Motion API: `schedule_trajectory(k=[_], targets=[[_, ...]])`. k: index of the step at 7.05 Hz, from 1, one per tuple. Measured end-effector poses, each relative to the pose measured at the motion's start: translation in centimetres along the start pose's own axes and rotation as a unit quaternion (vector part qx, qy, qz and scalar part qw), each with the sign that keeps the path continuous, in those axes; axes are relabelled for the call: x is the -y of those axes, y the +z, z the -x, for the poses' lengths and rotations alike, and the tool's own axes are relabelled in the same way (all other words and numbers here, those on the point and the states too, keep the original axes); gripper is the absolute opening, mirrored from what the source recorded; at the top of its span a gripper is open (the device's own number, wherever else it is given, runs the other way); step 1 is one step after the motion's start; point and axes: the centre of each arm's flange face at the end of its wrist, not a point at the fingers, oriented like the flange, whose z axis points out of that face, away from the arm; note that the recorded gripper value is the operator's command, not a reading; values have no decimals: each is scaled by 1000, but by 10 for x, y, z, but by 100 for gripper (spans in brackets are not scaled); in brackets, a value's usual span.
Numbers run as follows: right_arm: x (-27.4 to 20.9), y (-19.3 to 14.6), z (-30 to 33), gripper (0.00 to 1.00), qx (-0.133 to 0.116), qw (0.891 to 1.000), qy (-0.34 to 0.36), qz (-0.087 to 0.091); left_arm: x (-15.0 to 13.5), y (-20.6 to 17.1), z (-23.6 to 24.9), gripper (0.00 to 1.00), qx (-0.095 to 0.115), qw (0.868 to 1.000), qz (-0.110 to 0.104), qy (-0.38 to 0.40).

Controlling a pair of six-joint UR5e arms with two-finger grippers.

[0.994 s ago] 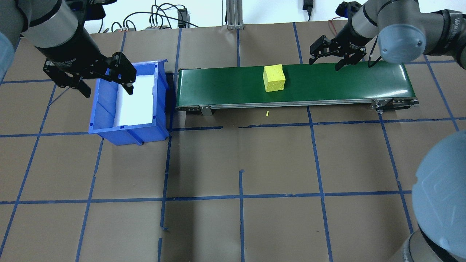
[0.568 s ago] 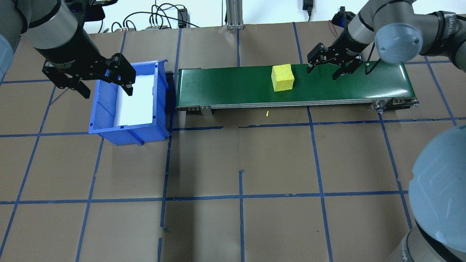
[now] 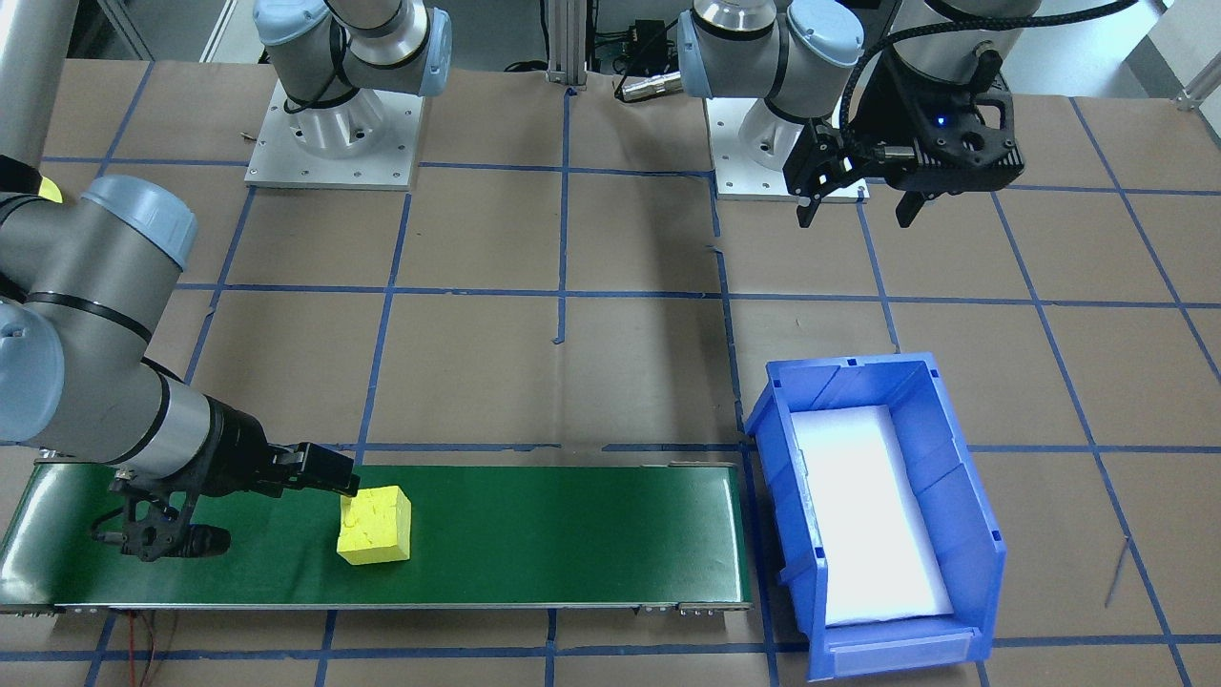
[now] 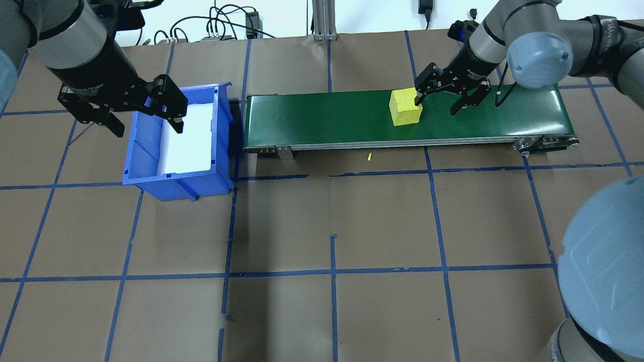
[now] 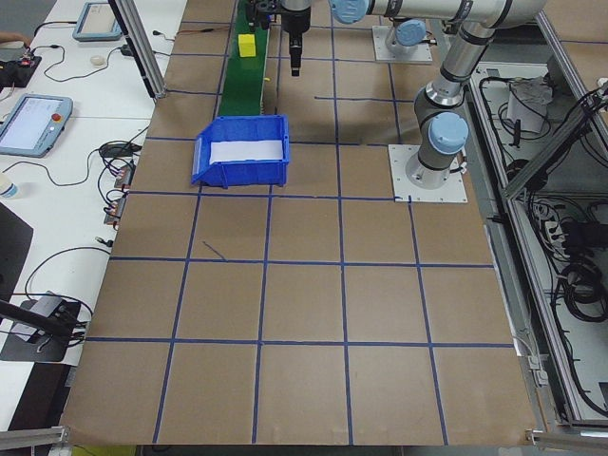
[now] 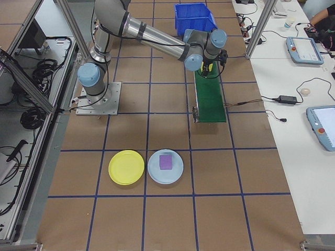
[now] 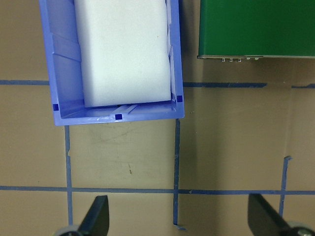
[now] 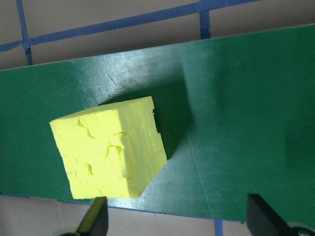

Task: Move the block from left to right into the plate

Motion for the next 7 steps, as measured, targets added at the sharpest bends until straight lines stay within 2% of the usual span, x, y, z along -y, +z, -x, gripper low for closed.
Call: schedule_trajectory(k=[5,6,7], targets=[[9,4,-2,100,-2,1000,-13,-3,0,1,0,100,0,1000,1,0],[10,7,-4,94,-4,1000,-23,-2,0,1,0,100,0,1000,1,0],[11,14,-8,51,-11,999,-38,0,0,1,0,100,0,1000,1,0]])
